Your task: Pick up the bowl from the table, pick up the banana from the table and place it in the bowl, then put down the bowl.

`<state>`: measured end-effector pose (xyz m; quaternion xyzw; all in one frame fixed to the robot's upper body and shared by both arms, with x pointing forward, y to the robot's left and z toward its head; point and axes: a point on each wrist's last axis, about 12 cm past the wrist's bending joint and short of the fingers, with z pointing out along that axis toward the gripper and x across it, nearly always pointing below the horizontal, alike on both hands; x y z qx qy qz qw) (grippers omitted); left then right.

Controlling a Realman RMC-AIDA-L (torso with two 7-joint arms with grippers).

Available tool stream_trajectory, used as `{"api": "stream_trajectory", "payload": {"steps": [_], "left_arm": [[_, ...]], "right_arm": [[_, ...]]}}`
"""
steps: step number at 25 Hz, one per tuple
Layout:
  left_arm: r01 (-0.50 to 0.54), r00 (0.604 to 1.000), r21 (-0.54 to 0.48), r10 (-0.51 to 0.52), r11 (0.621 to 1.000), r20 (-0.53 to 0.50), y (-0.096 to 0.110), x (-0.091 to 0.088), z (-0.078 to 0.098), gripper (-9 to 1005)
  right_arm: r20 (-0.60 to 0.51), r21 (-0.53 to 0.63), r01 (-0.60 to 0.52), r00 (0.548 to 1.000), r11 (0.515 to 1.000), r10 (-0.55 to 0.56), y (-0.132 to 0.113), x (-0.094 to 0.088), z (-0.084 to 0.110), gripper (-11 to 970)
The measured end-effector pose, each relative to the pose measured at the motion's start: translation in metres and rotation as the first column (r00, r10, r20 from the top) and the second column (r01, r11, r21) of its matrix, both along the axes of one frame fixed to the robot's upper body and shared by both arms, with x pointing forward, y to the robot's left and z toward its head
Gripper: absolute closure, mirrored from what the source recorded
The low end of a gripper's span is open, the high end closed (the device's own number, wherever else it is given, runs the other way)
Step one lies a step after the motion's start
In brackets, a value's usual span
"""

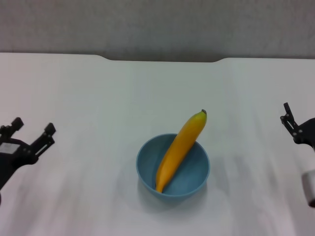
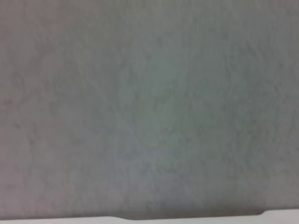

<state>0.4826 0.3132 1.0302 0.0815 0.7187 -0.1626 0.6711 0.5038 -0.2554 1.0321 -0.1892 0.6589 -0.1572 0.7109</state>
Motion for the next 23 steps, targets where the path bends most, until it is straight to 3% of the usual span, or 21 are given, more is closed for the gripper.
{"api": "stream_trajectory", "payload": {"steps": [5, 13, 23], "left_arm": [[0.012, 0.999, 0.009, -0.012, 1.000, -0.031, -0.005, 0.001, -0.010, 86], [-0.068, 0.994, -0.055, 0.063, 0.996, -0.092, 0.005, 0.003, -0.024, 86], [-0.097, 0.993, -0.024, 0.095, 0.995, -0.077, 0.006, 0.008, -0.024, 86]], "right_arm": [[0.001, 0.143, -0.036, 0.999, 0.989, 0.036, -0.017, -0.004, -0.010, 67], [-0.044, 0.334, -0.039, 0.997, 0.942, 0.057, -0.034, -0.009, -0.019, 67], [-0.107, 0.365, -0.044, 0.990, 0.930, 0.089, -0.032, 0.003, -0.023, 67]]}}
